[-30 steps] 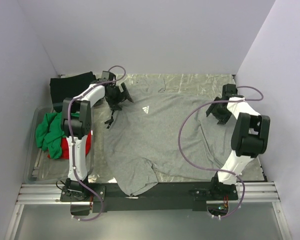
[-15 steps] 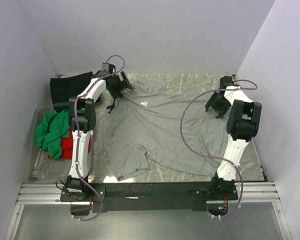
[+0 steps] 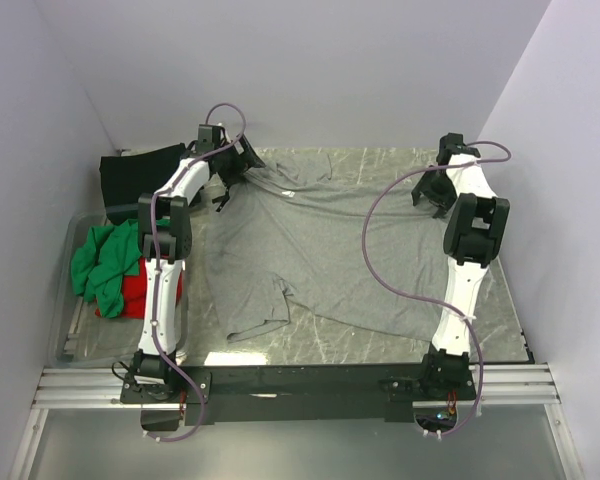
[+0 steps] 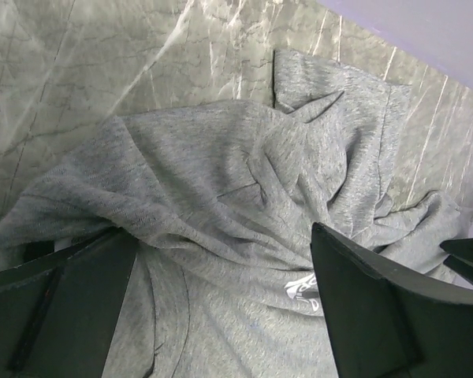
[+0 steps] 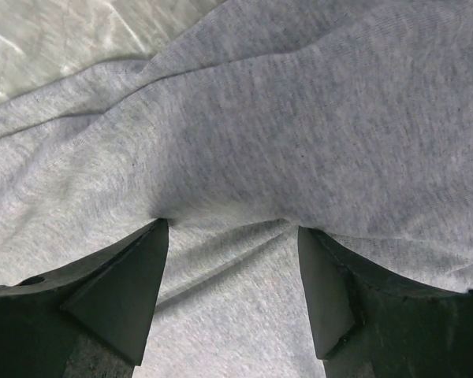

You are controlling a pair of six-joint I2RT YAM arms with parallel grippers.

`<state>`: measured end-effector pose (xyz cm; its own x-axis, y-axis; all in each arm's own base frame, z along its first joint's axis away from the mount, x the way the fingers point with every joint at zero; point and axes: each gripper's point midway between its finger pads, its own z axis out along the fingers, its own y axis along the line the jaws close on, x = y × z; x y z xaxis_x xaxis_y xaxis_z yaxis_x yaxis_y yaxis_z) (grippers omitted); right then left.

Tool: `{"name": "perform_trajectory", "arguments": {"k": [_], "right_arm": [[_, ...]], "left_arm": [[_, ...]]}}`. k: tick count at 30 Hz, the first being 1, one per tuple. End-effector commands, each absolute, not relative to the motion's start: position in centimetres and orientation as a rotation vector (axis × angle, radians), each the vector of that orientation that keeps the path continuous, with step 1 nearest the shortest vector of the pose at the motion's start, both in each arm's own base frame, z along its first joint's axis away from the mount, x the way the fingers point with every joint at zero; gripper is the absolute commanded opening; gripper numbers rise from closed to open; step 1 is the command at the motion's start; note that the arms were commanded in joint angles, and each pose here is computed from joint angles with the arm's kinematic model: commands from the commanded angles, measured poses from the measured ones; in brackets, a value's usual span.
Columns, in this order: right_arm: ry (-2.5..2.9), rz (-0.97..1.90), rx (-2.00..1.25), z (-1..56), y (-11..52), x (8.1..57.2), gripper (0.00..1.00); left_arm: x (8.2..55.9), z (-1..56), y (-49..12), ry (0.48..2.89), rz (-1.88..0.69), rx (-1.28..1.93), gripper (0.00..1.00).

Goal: Fold and stack the t-shirts
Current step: Fold the tshirt

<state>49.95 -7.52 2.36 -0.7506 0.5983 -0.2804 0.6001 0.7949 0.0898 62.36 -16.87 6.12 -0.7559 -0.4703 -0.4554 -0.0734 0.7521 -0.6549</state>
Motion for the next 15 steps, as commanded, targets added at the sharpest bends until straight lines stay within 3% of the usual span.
{"name": "perform_trajectory", "arguments": {"k": [1, 7, 11, 15], "right_arm": [[2.674, 0.014, 0.877, 4.3, -7.8, 50.6, 0.73], [2.583, 0.067, 0.804, 9.8, -7.4, 50.6, 0.73], [2.546, 0.087, 0.782, 12.7, -6.9, 49.3, 0.73], [2.579, 0.126, 0.801, 12.2, -5.6, 46.0, 0.73]], "left_arm": [[64.4, 11.4, -16.9, 2.186, -0.854, -0.346, 0.96], [62.9, 19.8, -17.0, 2.073, -0.872, -0.29, 0.97], [60.3, 21.3, -16.9, 2.094, -0.83, -0.251, 0.97], [57.1, 18.6, -16.5, 2.235, -0.718, -0.208, 0.97]]}}
